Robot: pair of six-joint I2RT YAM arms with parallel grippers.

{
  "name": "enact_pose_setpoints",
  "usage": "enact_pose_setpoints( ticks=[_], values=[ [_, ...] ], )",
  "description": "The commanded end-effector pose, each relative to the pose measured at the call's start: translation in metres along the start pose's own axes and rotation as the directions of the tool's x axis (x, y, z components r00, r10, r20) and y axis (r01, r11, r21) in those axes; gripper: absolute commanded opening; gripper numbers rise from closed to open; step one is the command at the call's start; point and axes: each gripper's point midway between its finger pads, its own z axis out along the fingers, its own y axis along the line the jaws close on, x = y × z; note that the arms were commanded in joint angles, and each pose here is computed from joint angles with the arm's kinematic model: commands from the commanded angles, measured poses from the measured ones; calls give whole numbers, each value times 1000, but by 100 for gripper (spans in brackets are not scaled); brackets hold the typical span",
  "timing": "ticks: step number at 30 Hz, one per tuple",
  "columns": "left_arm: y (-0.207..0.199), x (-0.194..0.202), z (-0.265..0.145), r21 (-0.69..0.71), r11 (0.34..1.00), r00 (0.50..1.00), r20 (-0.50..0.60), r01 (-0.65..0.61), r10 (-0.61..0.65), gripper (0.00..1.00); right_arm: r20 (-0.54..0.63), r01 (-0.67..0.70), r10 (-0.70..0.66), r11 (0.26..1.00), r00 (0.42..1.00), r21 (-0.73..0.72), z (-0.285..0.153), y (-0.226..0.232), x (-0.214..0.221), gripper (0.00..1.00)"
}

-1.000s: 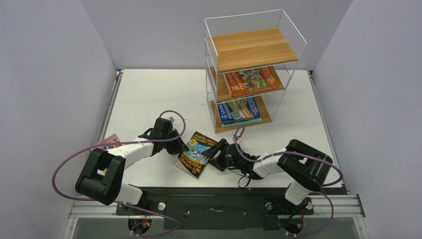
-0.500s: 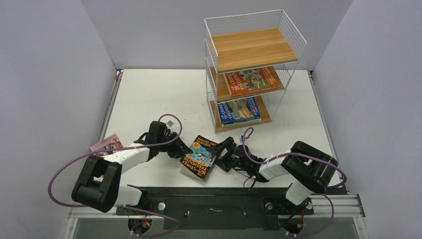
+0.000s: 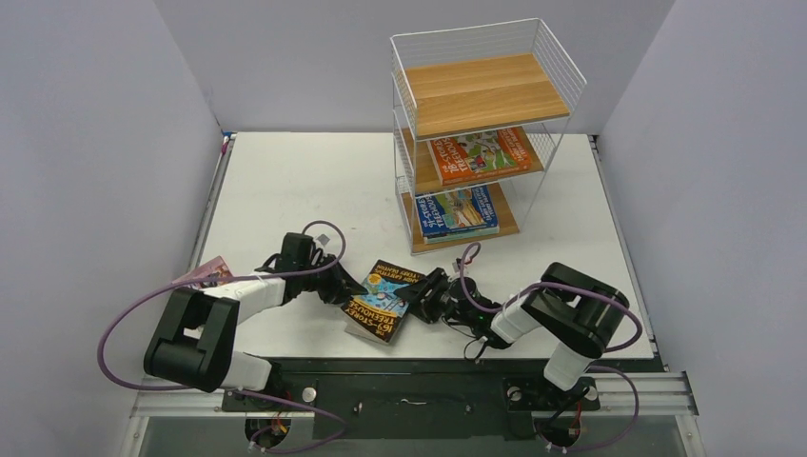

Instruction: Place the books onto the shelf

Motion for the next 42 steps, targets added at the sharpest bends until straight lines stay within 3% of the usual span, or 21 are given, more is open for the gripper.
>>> enact_pose_setpoints(
  ticks=[1,7,9,10,12,15,16,17,18,19,21,23,28,33,36,42],
  values=[
    [-21,-7,0,67,996,998,-4,-61,61,0,-43,5,-14,981,999,-194,3,50,7,40],
    [-26,-10,-1,78,995,998,3,-68,68,0,-78,-10,-6,977,997,-212,7,53,14,37],
    [-29,-10,-2,85,993,997,4,-78,78,0,-88,-10,-9,975,996,-222,8,55,16,27],
    [-30,-10,-2,87,993,996,6,-84,84,0,-90,-11,-11,973,996,-230,7,58,17,14],
    [-33,-10,-4,94,991,995,11,-96,96,0,-92,-11,-11,972,996,-234,6,58,17,0],
    [-42,-11,-11,110,986,992,28,-123,121,2,-85,-10,-11,969,996,-246,-1,60,16,0],
    [-45,-11,-16,107,986,991,37,-129,126,7,-83,-6,-15,968,996,-250,-5,60,15,0],
    [-46,-13,-21,95,986,990,42,-140,136,25,-72,-1,-18,968,997,-250,-7,60,11,0],
    [-51,-17,-27,94,983,986,66,-159,153,33,-69,2,-19,969,997,-247,-13,58,9,0],
    [-53,-20,-34,78,982,984,76,-170,164,52,-61,6,-21,970,998,-245,-15,57,5,0],
    [-59,-31,-48,58,979,975,118,-195,187,74,-61,18,-33,973,998,-232,-23,53,5,0],
    [-63,-39,-61,42,977,969,146,-208,200,82,-70,36,-53,974,996,-224,-30,53,6,0],
    [-72,-67,-96,21,977,951,234,-213,202,85,-31,158,-163,979,986,-127,-50,49,-10,0],
    [-72,-77,-117,16,979,935,301,-203,189,85,86,383,-388,921,918,66,-100,49,-46,0],
    [-70,-78,-121,19,980,932,315,-196,180,85,176,422,-435,900,883,106,-136,66,-78,0],
    [-69,-77,-118,41,982,938,303,-187,166,84,230,527,-520,849,822,39,-201,133,-102,0]
  ],
)
